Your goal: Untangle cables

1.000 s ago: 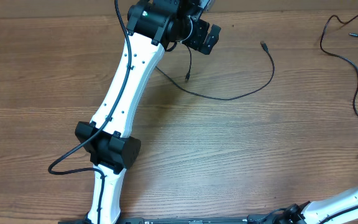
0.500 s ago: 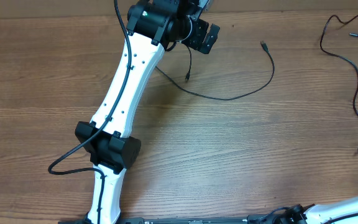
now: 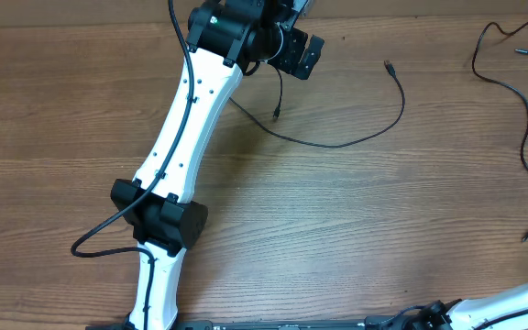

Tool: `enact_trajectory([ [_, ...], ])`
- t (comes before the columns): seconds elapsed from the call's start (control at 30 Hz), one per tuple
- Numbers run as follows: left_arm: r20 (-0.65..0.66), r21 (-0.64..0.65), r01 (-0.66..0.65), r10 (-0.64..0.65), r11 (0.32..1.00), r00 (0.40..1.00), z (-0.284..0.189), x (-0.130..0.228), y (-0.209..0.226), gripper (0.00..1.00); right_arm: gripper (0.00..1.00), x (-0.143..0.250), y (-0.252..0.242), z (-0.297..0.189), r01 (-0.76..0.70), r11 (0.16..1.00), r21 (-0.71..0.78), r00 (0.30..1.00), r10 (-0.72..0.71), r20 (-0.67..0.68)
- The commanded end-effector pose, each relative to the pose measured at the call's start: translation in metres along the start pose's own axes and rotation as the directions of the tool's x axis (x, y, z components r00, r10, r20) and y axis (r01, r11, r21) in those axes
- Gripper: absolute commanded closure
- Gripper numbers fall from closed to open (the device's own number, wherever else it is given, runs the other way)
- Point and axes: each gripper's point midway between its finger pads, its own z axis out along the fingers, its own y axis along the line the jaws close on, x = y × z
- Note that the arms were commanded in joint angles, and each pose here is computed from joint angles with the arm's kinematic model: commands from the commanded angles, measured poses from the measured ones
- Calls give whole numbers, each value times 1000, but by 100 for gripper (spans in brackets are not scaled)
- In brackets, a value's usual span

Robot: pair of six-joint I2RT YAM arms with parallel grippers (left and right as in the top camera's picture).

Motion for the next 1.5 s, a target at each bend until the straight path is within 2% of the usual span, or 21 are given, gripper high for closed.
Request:
enact_trajectory([
  [0.0, 26, -3, -14, 14, 1000, 1000, -10, -7, -2, 1, 0, 14, 65, -59, 205, 916, -345, 977, -210, 23],
  [0.1, 26, -3, -13, 14, 1000, 1000, -10, -6, -2, 0, 0, 37, 100, -81, 321, 806, -498, 936, -350, 38],
  [0.27, 26, -3, -13, 13, 1000, 1000, -10, -6, -2, 0, 0, 73, 128, -86, 437, 764, -474, 883, -466, 64],
  [0.33, 26, -3, -13, 13, 1000, 1000, -10, -7, -2, 1, 0, 79, 131, -83, 443, 797, -409, 887, -457, 69],
  [0.47, 26, -3, -13, 13, 1000, 1000, -10, -6, -2, 1, 0, 83, 116, -62, 338, 930, -146, 940, -327, 92],
  [0.67, 26, -3, -14, 14, 1000, 1000, -10, -6, -2, 0, 0, 110, 101, -18, 193, 981, 30, 978, -195, 79],
  [0.77, 20, -3, -12, 12, 1000, 1000, -10, -5, -2, 0, 0, 119, 100, 13, 171, 984, 52, 983, -174, 57],
  [0.93, 20, -6, -14, 14, 1000, 1000, -10, -5, -1, 0, 0, 112, 92, 45, 150, 986, 79, 987, -154, 42],
  [1.3, 22, -7, -17, 17, 1000, 1000, -10, -6, -1, 0, 0, 95, 77, 73, 90, 991, 101, 996, -92, 14],
  [1.47, 24, -7, -17, 18, 1000, 1000, -10, -6, -1, 1, 0, 102, 84, 92, 138, 988, 75, 990, -136, -31],
])
